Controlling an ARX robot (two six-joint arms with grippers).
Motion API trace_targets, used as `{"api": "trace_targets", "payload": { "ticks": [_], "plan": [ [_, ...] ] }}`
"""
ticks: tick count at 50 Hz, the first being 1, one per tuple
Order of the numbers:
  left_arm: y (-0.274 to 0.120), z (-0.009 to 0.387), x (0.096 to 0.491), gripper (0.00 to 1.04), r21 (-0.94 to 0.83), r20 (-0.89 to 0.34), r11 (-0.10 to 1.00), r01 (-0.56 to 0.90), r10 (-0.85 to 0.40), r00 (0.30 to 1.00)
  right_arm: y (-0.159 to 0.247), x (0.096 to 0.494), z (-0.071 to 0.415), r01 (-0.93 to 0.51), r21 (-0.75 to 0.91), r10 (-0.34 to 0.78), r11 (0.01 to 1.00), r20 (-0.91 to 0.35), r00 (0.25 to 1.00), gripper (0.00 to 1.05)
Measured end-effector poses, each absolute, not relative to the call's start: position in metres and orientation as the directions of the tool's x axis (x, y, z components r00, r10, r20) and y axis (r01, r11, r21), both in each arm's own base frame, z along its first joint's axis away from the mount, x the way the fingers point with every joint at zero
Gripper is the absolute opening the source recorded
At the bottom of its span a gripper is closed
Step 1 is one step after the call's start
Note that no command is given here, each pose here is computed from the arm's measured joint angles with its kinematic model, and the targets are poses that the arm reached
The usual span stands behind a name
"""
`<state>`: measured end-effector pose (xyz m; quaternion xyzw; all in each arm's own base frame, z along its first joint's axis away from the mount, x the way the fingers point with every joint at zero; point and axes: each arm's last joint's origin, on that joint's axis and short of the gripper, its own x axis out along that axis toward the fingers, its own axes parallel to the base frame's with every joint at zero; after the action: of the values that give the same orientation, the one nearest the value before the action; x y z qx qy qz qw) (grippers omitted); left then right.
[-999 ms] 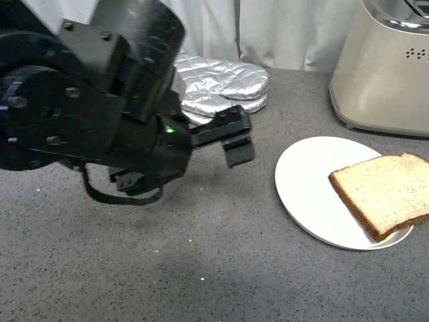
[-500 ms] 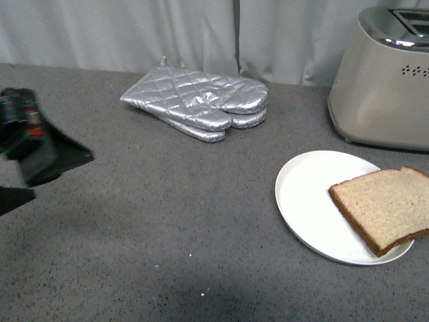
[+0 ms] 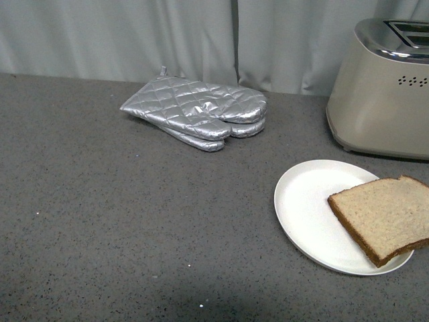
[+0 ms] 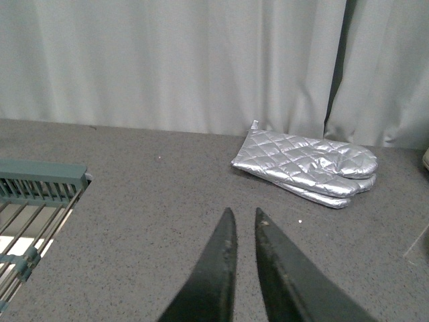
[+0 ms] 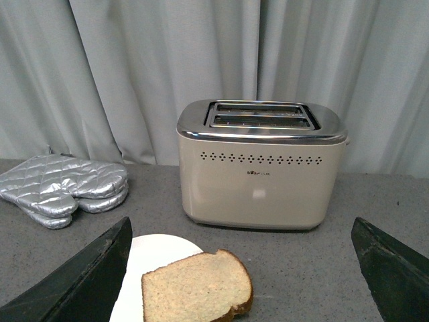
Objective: Put bread into toaster
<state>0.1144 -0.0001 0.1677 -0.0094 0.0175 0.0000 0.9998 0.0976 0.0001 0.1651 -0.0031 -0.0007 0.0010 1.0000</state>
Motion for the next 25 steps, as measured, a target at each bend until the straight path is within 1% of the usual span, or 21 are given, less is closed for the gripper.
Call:
{"api": "trace_targets", "payload": {
  "ticks": [3, 8, 25],
  "plan": [
    [0.0, 0.167, 0.105, 0.04, -0.017, -0.029, 1.0, 0.0, -0.001, 1.0, 0.0, 0.098, 0.165, -0.002, -0.006, 0.002, 1.0, 0.001, 1.0, 0.95],
    [0.0, 0.169, 0.098, 0.04, -0.011, 0.008, 1.0, 0.0, 0.0, 1.0, 0.0, 0.098, 0.165, -0.002, -0.006, 0.002, 1.0, 0.002, 1.0, 0.95],
    [0.0, 0.17, 0.097, 0.04, -0.008, 0.015, 1.0, 0.001, 0.0, 1.0, 0.0, 0.098, 0.165, -0.002, -0.006, 0.002, 1.0, 0.002, 1.0, 0.95]
  ]
}}
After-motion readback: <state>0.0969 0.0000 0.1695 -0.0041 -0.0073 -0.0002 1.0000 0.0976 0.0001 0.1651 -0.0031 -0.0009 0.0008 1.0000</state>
